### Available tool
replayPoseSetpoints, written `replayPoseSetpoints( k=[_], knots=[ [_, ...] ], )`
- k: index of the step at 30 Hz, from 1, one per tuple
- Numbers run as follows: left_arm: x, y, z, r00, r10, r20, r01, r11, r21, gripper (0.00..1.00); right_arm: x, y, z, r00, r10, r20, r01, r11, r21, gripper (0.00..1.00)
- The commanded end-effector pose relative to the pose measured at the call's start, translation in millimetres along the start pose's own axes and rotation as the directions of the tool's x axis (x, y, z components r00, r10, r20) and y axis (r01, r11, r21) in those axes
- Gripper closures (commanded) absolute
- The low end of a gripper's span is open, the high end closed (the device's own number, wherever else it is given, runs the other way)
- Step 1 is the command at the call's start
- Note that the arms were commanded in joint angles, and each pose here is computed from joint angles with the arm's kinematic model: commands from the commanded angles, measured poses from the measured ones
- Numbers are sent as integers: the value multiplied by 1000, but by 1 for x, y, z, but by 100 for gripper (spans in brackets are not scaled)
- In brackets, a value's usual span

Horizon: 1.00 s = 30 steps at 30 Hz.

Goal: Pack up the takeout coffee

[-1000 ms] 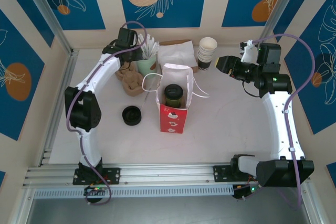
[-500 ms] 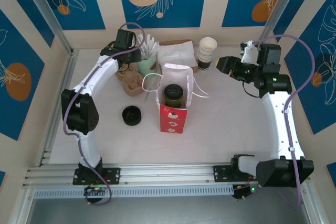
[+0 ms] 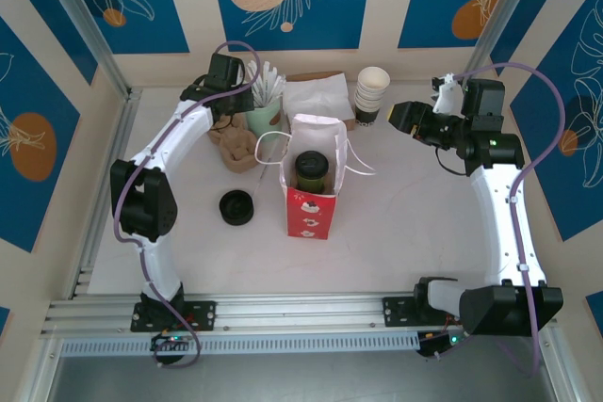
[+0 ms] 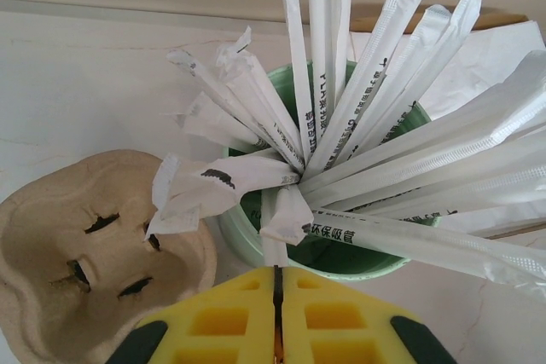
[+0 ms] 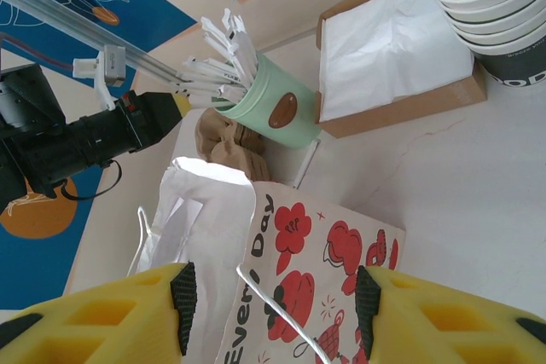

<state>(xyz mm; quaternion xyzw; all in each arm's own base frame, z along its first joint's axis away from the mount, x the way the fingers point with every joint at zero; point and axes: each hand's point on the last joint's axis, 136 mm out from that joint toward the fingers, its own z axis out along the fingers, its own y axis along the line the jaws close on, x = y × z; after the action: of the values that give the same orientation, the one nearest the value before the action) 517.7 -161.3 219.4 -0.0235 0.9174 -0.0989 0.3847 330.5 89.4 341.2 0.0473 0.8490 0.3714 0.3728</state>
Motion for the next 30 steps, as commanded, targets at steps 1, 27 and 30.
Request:
replayPoseSetpoints(
  k=[1,27,30],
  knots=[
    [-11,-4,-21,999,-16,29,15,1000,26,93,2,6,-5,1000,-10,4,10,1000,-27,45],
    [-90,-74,-264,943,95,320,-181,950,253,99,-3,14,-7,1000,-11,21,12,998,-58,45],
    [-88,-89,-302,927,102,361,-230,915,332,99,-4,14,-6,1000,-9,21,11,998,-62,45]
  ],
)
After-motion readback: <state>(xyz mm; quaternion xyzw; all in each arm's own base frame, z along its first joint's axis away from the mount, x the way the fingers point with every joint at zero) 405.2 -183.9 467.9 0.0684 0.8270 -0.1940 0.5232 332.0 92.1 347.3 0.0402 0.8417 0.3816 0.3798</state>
